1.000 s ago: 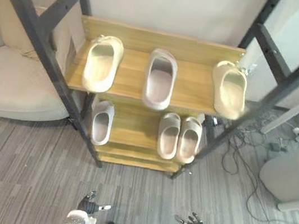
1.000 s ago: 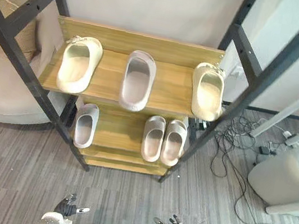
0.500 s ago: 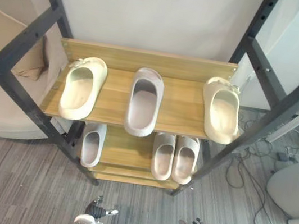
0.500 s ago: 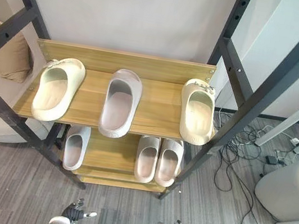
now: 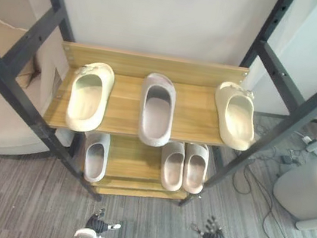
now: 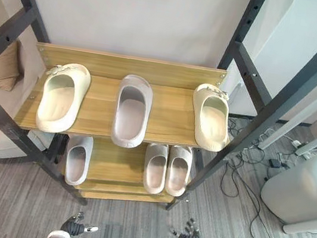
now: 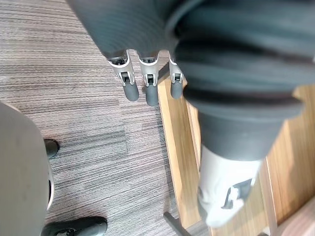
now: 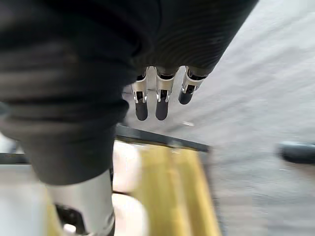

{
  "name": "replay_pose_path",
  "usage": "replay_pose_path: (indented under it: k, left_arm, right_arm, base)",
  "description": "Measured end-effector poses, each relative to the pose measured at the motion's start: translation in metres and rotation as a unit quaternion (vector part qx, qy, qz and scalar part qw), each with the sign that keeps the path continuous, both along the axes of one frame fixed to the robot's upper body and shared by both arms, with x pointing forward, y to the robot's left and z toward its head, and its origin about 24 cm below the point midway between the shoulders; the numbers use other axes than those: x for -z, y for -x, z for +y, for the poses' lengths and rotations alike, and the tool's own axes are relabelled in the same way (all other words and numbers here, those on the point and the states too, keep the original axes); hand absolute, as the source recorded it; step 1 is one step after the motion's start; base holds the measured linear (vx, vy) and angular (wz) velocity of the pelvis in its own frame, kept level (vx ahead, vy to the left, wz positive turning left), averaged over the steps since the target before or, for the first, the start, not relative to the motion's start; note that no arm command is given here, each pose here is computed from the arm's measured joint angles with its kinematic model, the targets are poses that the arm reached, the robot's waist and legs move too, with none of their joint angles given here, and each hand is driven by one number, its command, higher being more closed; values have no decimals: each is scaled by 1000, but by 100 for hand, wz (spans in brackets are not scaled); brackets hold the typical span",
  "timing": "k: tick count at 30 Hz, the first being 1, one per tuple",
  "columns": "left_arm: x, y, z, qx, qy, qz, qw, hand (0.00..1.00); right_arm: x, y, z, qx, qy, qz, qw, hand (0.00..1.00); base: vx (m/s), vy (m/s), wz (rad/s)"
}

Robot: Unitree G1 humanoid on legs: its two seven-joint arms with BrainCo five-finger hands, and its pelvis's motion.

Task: Organize the slippers on the shoe rack

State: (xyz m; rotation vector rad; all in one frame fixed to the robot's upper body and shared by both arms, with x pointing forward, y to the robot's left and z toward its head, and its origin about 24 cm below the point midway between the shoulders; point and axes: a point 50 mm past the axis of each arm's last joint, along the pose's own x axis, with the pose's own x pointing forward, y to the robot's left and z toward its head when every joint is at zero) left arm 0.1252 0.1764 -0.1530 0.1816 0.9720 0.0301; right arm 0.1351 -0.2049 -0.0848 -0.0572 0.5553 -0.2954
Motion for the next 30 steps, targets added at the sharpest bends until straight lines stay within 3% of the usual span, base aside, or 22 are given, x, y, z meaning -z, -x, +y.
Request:
replay_pose_path:
  k: [13, 24, 25, 26, 30]
  left_arm:
    - [-1, -1, -8, 56, -10, -2, 998, 0]
    - [-1, -5, -18, 100, -8, -5, 995, 0]
    - [-2, -7, -19, 104, -7, -9, 995, 0]
    - [-2, -8, -20, 110, 0, -10, 994, 0]
    - [-2, -8, -20, 110, 0, -10, 994, 0]
  right_arm:
    - [-96, -7, -5, -14, 97, -196, 976, 0]
    - [-148, -33, 39, -139, 101, -332, 928, 0]
    - [-154, -40, 44, -150, 96, -351, 919, 0]
    - [-184, -59, 52, -174, 107, -422, 883, 0]
    - [-192, -65, 54, -178, 109, -442, 873, 0]
  base:
    - [-83, -32, -7]
    - [-59, -23, 5]
    - [113, 38, 46]
    - [126, 50, 43]
    - [60, 34, 13]
